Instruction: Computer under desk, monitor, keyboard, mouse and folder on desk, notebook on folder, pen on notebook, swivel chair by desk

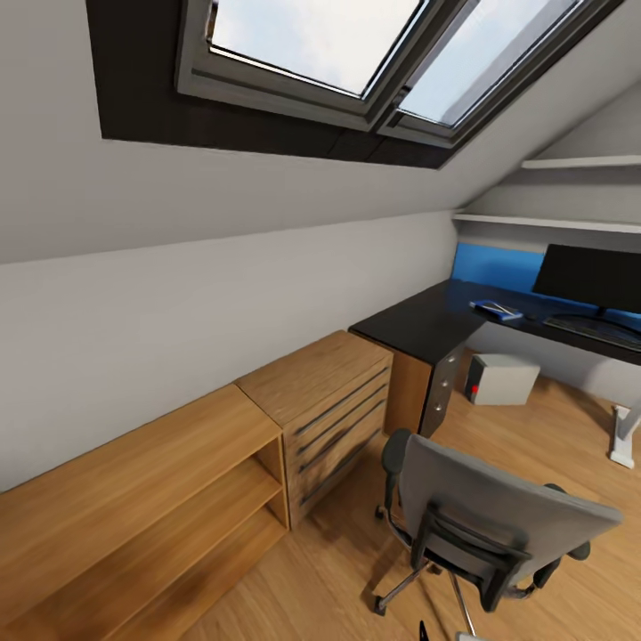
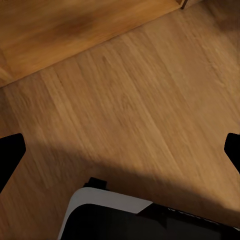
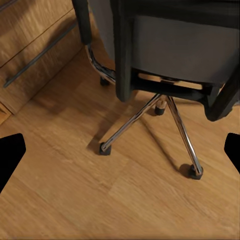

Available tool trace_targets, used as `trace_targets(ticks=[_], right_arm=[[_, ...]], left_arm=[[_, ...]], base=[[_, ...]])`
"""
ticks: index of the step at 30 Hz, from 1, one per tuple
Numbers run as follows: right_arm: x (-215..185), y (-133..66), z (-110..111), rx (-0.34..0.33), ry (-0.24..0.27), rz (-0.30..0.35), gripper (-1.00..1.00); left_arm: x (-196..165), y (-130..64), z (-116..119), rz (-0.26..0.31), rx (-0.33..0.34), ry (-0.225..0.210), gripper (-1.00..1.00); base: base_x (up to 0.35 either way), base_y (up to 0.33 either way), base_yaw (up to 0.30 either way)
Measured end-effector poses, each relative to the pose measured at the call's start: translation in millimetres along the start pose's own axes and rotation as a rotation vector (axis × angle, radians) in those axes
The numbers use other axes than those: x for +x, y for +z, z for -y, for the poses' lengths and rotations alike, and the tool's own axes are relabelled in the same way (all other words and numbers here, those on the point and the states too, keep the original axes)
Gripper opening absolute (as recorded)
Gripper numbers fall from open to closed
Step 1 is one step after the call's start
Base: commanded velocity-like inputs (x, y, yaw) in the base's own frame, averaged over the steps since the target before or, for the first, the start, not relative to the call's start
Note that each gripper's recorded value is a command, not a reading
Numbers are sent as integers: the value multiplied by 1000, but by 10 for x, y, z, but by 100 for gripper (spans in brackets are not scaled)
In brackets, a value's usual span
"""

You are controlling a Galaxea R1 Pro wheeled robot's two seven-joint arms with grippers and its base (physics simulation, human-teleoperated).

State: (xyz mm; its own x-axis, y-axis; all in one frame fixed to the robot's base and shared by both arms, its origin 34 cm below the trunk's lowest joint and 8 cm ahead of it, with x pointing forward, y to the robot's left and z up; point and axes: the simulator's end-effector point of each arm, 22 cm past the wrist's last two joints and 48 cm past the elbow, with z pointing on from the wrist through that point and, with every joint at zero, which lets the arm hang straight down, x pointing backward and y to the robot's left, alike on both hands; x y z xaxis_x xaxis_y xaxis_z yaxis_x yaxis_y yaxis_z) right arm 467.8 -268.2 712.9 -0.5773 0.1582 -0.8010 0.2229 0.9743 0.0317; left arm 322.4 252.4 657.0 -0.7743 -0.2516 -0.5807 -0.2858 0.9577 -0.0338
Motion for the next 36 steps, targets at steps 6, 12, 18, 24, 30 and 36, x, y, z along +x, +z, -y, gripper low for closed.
trace_targets(ticks=[6,12,18,24,30,36], right_arm=[[-26,4,13,0,-2,5,100],[-54,7,20,0,-2,12,100],[-78,6,15,-2,-2,17,100],[-103,6,13,-3,-2,22,100],[-131,8,15,-4,-2,28,100],[-155,6,8,-5,-1,34,100]], left_arm=[[-18,1,1,4,1,-1,100],[-40,3,7,10,2,-2,100],[-61,3,19,15,4,-3,100],[-81,3,27,20,6,-3,100],[-103,5,27,26,7,-4,100],[-124,4,39,31,9,-4,100]], base=[[0,0,-186],[0,0,-238],[0,0,-249],[0,0,-250],[0,1,-250],[32,101,-250]])
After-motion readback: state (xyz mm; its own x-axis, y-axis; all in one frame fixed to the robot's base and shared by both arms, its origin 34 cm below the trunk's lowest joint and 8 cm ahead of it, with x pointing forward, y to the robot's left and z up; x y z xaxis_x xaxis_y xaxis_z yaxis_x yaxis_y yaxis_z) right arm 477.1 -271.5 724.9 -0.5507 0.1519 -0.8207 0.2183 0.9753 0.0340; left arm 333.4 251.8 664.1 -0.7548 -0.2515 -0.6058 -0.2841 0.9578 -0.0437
